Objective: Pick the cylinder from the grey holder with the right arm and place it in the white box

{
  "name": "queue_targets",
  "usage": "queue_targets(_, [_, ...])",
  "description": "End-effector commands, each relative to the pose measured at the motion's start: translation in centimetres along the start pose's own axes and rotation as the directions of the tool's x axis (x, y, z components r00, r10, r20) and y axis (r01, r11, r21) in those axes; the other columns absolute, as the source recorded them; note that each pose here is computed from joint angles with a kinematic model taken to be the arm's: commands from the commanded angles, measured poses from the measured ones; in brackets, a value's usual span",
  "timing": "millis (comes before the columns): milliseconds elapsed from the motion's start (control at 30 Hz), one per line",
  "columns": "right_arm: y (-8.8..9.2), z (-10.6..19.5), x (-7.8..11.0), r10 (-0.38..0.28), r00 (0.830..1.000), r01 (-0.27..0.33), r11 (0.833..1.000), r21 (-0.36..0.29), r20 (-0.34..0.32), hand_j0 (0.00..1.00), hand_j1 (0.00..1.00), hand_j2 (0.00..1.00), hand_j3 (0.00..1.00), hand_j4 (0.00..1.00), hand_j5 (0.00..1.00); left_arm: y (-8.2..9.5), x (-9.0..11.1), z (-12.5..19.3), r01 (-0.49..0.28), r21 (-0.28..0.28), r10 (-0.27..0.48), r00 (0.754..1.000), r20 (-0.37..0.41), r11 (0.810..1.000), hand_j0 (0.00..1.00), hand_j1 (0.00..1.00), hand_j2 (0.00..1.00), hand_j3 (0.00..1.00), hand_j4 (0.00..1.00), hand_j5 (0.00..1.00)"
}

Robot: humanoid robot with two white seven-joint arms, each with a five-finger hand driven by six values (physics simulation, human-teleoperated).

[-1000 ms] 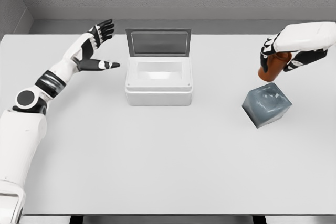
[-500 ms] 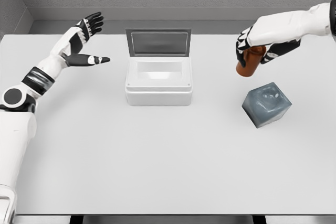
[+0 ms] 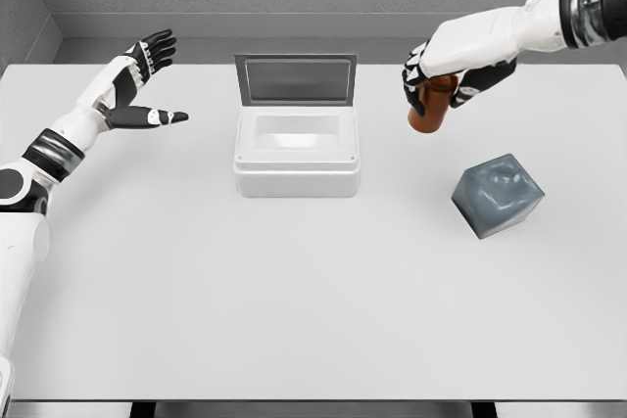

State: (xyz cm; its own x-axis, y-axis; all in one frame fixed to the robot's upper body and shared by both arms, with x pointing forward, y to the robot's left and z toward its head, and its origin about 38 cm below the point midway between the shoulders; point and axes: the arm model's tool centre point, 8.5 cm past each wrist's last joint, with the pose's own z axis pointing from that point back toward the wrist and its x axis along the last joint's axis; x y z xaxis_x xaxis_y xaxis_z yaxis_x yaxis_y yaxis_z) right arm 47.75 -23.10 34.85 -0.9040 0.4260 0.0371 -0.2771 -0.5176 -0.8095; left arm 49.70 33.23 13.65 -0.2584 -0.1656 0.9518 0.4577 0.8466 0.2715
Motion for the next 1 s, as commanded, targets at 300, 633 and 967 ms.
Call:
queue_targets(300, [-2.3,-3.8,0.7,0.034,0.998,-0.035,0.999,0.021,0.046,0.43,0.43,0.43,0.43,0.43,0.43,0.0,0.0,0.0,-0.005,0.001,0.005,1.000,0.003,1.000,1.00,1.00,1.00,1.00,1.00,1.00])
queue_targets(633, [-4.2,-6.1,0.8,0.064,0.997,-0.066,0.997,0.043,0.046,0.42,0.42,0.42,0.42,0.42,0.42,0.0,0.0,0.0,-0.005,0.001,0.005,1.000,0.003,1.000,1.00,1.00,1.00,1.00,1.00,1.00])
queue_targets(967, [-5.3,-8.0,1.5,0.082,0.994,-0.086,0.995,0.053,0.068,0.42,0.42,0.42,0.42,0.42,0.42,0.0,0.0,0.0,-0.005,0.001,0.005,1.000,0.003,1.000,1.00,1.00,1.00,1.00,1.00,1.00])
